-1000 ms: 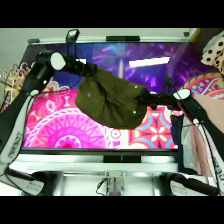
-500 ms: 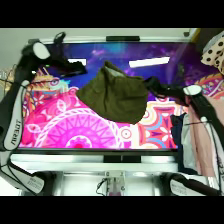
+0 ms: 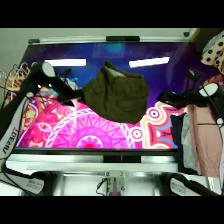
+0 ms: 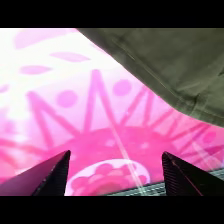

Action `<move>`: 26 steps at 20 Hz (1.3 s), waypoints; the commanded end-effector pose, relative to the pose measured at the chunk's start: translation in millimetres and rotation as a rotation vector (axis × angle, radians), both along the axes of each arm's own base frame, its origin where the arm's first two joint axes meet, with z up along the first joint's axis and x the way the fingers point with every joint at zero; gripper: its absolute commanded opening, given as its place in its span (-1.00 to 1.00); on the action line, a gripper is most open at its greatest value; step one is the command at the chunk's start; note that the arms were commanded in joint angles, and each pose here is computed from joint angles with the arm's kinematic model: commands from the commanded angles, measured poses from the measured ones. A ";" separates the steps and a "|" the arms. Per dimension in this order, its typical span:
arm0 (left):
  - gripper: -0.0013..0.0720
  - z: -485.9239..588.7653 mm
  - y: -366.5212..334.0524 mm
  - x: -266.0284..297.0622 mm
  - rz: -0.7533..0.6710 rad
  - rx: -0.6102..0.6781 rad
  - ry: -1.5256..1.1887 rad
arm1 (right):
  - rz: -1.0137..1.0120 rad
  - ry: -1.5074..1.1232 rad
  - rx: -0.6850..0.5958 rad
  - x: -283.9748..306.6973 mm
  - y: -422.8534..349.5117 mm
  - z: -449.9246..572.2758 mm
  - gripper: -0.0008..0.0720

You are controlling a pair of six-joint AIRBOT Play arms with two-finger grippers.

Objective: Fold the shirts.

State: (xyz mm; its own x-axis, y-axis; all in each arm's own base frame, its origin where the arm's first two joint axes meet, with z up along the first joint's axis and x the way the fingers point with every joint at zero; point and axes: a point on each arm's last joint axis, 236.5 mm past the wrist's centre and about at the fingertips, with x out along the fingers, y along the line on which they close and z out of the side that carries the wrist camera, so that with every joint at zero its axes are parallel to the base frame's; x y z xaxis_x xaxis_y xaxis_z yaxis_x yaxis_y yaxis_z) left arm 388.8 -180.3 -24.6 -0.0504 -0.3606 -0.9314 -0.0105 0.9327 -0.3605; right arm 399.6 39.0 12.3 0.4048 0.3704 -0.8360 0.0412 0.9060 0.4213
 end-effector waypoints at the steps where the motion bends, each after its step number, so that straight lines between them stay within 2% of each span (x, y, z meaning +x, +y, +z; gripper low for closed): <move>1: 0.91 -43.0 -61.0 -18.6 0.120 -0.157 0.003 | 0.056 0.042 -0.010 -12.5 10.1 -4.1 0.88; 3: 0.91 -50.5 -76.5 -12.6 0.210 -0.229 -0.013 | 0.077 0.042 -0.011 -13.7 18.2 -4.0 0.88; 11: 0.84 -54.7 -81.1 38.4 0.325 -0.250 -0.220 | 0.069 0.044 0.025 -13.0 28.0 -0.9 0.88; 12: 0.66 -54.6 -79.6 41.4 0.333 -0.249 -0.229 | 0.067 0.044 0.028 -12.8 28.5 -0.5 0.88; 13: 0.14 -53.2 -76.4 45.8 0.344 -0.251 -0.242 | 0.065 0.045 0.029 -12.8 28.5 -0.6 0.88; 14: -0.20 -51.3 -72.6 49.8 0.354 -0.251 -0.249 | 0.062 0.046 0.031 -12.8 28.5 -0.6 0.88; 15: -0.30 -49.9 -68.2 53.3 0.365 -0.252 -0.253 | 0.059 0.047 0.032 -12.7 28.5 -0.5 0.88; 16: -0.60 -49.1 -63.2 56.1 0.374 -0.252 -0.252 | 0.058 0.046 0.031 -12.4 28.4 -0.5 0.88; 17: -0.71 -49.0 -57.6 58.3 0.384 -0.250 -0.250 | 0.057 0.045 0.031 -12.1 28.3 -0.5 0.88; 22: -0.72 -53.5 -37.5 36.1 0.238 -0.228 -0.187 | 0.056 0.042 0.030 -11.4 28.2 -0.4 0.88; 23: -0.62 -54.7 -40.2 22.8 0.199 -0.232 -0.141 | 0.056 0.044 0.031 -11.3 28.3 -1.2 0.88; 24: 0.25 -55.5 -42.5 9.1 0.150 -0.234 -0.101 | 0.057 0.050 0.032 -11.8 28.5 -2.7 0.88; 25: 0.96 -56.0 -43.8 -2.1 0.113 -0.235 -0.066 | 0.058 0.056 0.038 -12.5 29.7 -3.7 0.88; 26: 0.97 -57.3 -40.4 -6.3 0.095 -0.225 -0.054 | 0.059 0.062 0.041 -13.0 30.3 -5.1 0.88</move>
State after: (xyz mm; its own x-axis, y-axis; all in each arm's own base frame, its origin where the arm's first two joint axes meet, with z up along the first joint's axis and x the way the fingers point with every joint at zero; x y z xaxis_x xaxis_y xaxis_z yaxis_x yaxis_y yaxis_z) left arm 410.4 -223.7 -80.3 0.1643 -0.5520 -0.8175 -0.1253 0.8104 -0.5724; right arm 387.7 67.6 9.3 0.3401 0.4196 -0.8416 0.0121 0.8929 0.4501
